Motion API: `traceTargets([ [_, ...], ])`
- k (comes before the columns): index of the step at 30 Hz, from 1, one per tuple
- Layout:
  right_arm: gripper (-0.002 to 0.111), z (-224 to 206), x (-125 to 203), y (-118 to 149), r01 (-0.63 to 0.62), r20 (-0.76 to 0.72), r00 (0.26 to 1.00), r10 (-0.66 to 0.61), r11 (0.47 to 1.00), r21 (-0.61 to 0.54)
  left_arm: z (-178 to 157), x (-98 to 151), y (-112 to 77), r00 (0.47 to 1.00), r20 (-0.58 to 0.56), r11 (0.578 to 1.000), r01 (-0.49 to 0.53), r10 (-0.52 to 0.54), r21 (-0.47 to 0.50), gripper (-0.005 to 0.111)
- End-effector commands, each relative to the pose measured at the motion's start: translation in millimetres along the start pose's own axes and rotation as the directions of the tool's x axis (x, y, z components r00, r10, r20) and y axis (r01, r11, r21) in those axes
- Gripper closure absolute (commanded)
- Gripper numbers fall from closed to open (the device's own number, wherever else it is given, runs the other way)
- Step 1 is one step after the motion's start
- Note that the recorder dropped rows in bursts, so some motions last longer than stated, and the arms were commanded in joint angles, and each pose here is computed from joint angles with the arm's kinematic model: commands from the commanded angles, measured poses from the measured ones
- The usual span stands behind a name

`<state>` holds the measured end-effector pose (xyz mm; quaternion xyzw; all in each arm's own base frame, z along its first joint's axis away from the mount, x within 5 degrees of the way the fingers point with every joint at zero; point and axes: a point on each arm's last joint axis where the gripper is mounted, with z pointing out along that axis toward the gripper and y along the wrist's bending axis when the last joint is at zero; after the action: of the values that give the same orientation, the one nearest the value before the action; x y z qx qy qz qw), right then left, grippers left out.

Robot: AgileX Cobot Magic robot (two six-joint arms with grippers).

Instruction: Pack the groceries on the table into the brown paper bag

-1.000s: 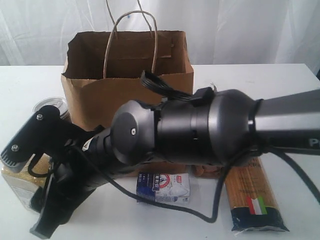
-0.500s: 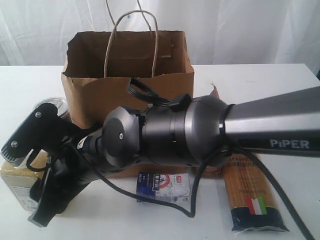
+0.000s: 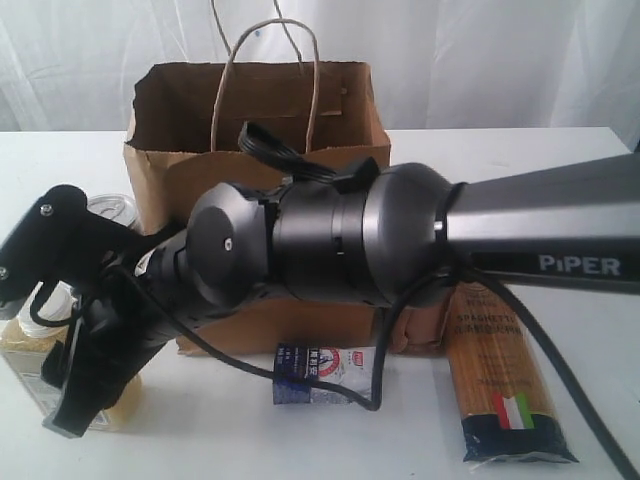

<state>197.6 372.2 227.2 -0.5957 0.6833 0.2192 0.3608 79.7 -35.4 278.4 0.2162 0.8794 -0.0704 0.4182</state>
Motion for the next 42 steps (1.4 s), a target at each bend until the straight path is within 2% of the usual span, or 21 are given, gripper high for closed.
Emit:
traceTargets([
  [1, 0.04, -5, -2, -8, 0.013, -0.014, 1.0, -0.013, 1.0, -0.015, 0, 2, -1.5, 1.0, -0.003, 1.0, 0.01, -0.01, 0.015, 0.046],
  [7, 0.04, 1, -2, -7, 0.076, -0.035, 0.996, -0.077, 0.996, -0.051, 0, 1, -2.0, 1.0, 0.005, 1.0, 0.019, -0.019, 0.02, 0.046],
  [17, 0.04, 16, -12, -11, 0.108, -0.038, 0.993, -0.111, 0.991, -0.076, 0, 1, -2.3, 1.0, 0.004, 0.999, 0.022, -0.022, 0.023, 0.046],
  [28, 0.041, 6, -18, -16, 0.275, -0.086, 0.956, -0.28, 0.959, -0.073, 0, 1, -2.3, 1.0, 0.004, 0.999, 0.022, -0.022, 0.023, 0.046],
  [33, 0.041, 1, -35, -22, 0.324, -0.053, 0.944, -0.325, 0.946, -0.029, 0, 1, -2.3, 1.0, 0.004, 0.999, 0.026, -0.026, 0.023, 0.046],
  [35, 0.041, 0, -41, -24, 0.329, -0.033, 0.944, -0.33, 0.944, -0.008, 0, 2, 0.7, 1.0, -0.005, 1.0, -0.007, 0.007, -0.01, 0.046],
  [37, 0.041, -1, -43, -25, 0.328, -0.03, 0.944, -0.328, 0.945, -0.007, -4, 6, 9.4, 0.999, -0.025, 0.994, -0.028, 0.026, -0.104, 0.048],
  [39, 0.041, -2, -40, -22, 0.321, -0.057, 0.944, -0.324, 0.946, -0.049, -12, 19, 18.6, 0.994, -0.112, 0.979, -0.014, -0.009, -0.205, 0.046],
  [42, 0.041, -2, -38, -21, 0.314, -0.066, 0.946, -0.318, 0.947, -0.064, -11, 26, 19.6, 0.994, -0.103, 0.975, 0.02, -0.044, -0.223, 0.038],
])
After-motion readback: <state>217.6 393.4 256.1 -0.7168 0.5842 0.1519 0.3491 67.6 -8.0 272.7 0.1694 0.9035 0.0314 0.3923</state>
